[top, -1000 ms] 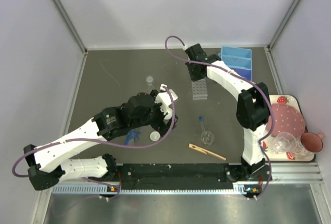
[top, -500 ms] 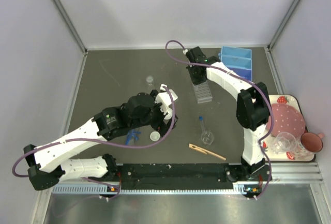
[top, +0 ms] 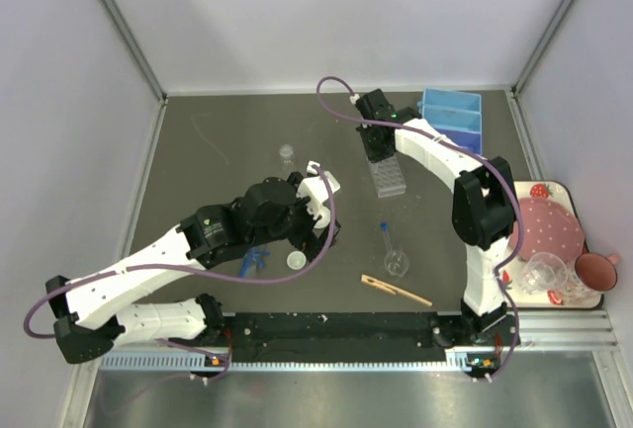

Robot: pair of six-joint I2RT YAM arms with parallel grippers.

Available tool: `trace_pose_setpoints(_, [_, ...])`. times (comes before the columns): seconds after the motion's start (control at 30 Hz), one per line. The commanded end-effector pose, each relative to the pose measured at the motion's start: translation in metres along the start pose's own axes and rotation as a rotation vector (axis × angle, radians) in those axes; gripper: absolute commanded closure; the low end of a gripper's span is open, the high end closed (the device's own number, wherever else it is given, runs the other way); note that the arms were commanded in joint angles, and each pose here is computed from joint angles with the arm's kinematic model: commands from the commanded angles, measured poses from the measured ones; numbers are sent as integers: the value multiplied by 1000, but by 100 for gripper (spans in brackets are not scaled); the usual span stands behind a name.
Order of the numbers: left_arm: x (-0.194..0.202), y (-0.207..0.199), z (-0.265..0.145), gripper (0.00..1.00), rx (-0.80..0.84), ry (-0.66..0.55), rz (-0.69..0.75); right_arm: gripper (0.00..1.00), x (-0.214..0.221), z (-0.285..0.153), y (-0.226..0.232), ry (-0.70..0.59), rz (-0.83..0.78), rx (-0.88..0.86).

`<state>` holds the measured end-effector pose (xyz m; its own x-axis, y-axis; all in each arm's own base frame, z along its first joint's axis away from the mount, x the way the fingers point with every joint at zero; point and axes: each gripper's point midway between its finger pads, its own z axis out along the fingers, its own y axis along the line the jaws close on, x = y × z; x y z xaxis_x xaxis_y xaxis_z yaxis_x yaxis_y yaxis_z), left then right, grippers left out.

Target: Organize the chemistry lab equipment

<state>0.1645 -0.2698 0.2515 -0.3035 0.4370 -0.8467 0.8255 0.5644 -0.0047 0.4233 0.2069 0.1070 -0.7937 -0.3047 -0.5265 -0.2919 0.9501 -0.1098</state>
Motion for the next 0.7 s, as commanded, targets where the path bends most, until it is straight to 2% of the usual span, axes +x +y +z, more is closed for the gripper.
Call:
trace_pose_setpoints(0.0, [-8,-1,3,1,5,-35,7,100,-7,-1,2,-16,20,-15])
trace_pose_setpoints(0.53, [-8,-1,3,1,8,-34,7,100,-8,9,4,0,24,-24])
trace_pose_setpoints(0.67, [-9,-1,3,1,9,-36,7,90,-7,11,5,5,22,-27])
